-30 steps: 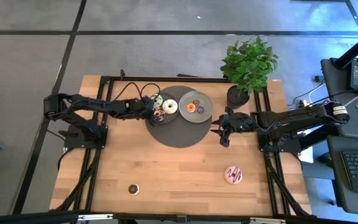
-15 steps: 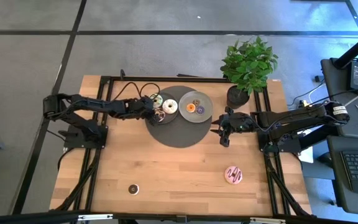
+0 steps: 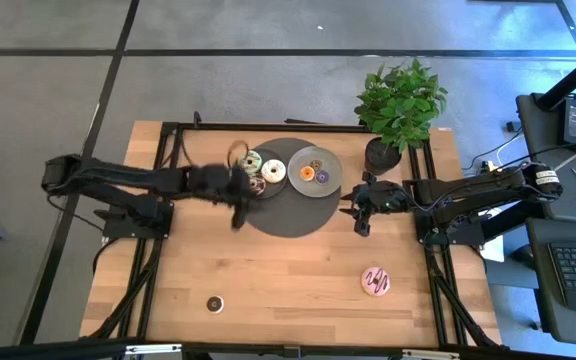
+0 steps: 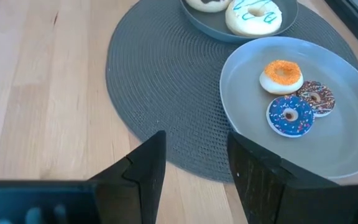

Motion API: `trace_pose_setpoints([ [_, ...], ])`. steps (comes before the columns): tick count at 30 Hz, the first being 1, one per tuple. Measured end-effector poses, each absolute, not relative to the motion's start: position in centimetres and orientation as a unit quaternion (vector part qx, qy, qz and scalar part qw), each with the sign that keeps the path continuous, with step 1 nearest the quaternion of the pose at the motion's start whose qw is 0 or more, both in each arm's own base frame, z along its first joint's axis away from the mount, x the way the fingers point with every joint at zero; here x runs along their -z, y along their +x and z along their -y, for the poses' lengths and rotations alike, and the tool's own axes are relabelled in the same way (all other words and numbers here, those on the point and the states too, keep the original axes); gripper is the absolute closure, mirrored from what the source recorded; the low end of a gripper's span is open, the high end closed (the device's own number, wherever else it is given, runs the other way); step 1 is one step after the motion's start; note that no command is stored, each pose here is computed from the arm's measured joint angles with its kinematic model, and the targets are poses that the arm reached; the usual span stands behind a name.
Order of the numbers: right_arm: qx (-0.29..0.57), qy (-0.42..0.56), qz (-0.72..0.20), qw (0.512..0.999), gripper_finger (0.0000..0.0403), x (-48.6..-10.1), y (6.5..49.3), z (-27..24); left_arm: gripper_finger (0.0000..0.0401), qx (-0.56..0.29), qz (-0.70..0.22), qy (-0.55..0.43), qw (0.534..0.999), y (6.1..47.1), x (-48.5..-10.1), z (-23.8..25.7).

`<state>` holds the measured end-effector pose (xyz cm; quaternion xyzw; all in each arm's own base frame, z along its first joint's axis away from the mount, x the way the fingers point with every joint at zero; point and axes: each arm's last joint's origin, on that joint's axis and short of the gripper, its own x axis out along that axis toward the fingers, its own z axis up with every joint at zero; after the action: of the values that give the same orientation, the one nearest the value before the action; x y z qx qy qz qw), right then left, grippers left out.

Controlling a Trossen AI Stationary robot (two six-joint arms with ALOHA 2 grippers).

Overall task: Pick & Place donuts
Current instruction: Put the small black donut on the gray plate

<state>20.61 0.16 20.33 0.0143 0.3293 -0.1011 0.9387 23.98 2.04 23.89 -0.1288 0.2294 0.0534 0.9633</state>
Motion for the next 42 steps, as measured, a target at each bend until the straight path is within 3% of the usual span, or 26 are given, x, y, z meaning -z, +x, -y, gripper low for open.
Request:
trace_pose_setpoints([
  [7,0.1,-0.001,-0.349,0.932,0.0231,-20.0,20.4,-0.1,0.0262,0.169,-0.28,-0.086,0.941,23.5,-23.0,6.5],
  [12,0.101,-0.001,-0.35,0.931,0.0231,-20.0,20.3,-0.1,0.0264,0.257,-0.299,0.007,0.919,22.3,-21.5,11.8],
  [19,0.105,0.001,-0.34,0.934,0.0231,-20.2,20.5,-0.1,0.0263,0.22,-0.357,0.049,0.907,20.7,-18.6,15.7],
  [27,0.151,-0.009,-0.317,0.936,0.0231,-20.5,20.6,0.2,0.0263,0.209,-0.452,-0.008,0.867,18.9,-16.0,18.0],
  [42,0.157,-0.004,-0.285,0.945,0.0231,-21.0,21.0,0.2,0.0263,0.173,-0.497,0.013,0.85,18.4,-13.0,19.2],
])
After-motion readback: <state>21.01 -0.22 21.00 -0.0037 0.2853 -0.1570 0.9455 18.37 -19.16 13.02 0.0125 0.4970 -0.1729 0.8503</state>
